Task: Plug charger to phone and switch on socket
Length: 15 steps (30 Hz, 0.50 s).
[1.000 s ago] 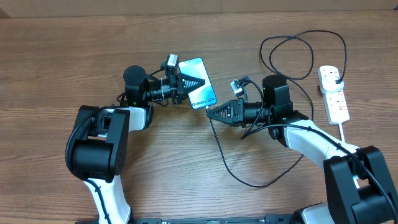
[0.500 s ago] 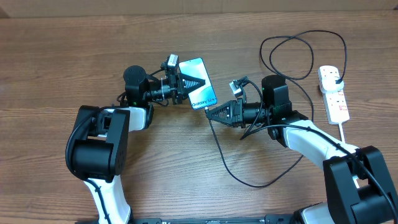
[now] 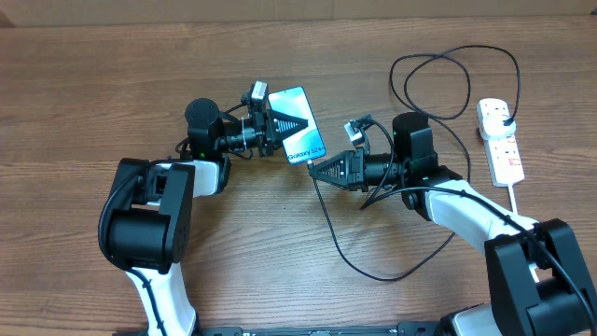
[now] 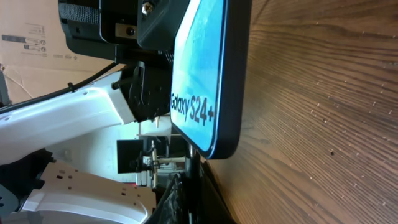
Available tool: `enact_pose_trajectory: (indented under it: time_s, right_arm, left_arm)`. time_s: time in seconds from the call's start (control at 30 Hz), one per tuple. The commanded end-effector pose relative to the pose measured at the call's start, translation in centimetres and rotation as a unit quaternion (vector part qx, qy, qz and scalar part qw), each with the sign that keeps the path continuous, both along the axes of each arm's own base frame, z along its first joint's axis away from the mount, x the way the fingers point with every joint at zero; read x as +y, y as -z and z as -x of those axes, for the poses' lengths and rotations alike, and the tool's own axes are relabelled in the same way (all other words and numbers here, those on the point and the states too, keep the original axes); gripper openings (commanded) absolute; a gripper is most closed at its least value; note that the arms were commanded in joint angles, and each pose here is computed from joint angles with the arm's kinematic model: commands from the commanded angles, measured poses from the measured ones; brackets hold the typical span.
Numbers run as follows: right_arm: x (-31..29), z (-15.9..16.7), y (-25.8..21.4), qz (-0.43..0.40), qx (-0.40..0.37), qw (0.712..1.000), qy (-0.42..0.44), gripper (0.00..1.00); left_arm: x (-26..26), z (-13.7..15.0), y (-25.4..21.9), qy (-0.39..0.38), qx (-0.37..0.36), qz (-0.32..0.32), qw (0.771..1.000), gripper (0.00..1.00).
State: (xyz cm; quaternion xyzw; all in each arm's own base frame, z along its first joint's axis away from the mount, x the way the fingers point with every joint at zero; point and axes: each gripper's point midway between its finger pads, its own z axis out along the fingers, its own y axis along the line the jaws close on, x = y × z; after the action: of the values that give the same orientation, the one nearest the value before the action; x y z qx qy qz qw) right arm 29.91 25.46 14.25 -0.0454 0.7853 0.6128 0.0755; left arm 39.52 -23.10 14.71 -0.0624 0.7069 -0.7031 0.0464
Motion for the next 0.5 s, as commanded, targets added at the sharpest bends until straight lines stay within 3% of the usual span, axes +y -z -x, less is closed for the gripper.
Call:
enact_pose_trajectory:
  time_s: [0.0, 0.47]
  right_arm:
    - [0.0, -0.1, -0.1, 0.004, -0.007, 1.0, 0.007, 0.04]
    - [0.1, -0.4, -0.3, 0.003, -0.017, 1.0, 0.012, 0.04]
  left_arm:
    - [-0.3, 0.5, -0.4, 0.015, -0.021, 0.0, 1.0, 0.04]
    - [-1.6, 1.3, -0.4, 0.032, -0.038, -0.002, 0.999, 0.04]
